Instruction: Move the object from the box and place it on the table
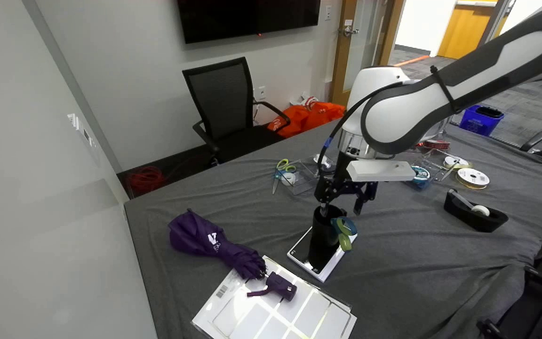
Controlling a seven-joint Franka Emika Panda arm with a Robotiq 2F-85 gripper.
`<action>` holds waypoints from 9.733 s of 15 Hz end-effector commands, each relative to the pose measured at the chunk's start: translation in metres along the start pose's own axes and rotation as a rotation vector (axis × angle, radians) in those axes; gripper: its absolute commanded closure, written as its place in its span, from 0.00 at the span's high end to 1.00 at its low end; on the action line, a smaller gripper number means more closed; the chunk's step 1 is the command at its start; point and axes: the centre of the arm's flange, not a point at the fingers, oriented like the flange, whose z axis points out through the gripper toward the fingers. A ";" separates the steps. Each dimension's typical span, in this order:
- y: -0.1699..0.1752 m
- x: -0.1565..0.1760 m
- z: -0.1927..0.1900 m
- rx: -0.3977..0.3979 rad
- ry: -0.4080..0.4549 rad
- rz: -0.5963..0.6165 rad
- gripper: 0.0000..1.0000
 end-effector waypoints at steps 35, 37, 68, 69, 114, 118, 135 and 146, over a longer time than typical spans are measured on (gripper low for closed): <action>-0.003 -0.020 0.009 -0.153 -0.062 0.011 0.03; -0.005 -0.027 -0.004 -0.160 -0.047 -0.002 0.03; 0.071 0.165 -0.175 -0.047 0.299 0.533 0.03; 0.073 0.177 -0.171 -0.060 0.296 0.558 0.03; 0.143 0.353 -0.021 -0.351 0.107 0.271 0.03; 0.144 0.354 -0.022 -0.336 0.104 0.296 0.03; 0.146 0.347 -0.031 -0.349 0.089 0.416 1.00; 0.147 0.315 -0.068 -0.194 0.184 0.547 1.00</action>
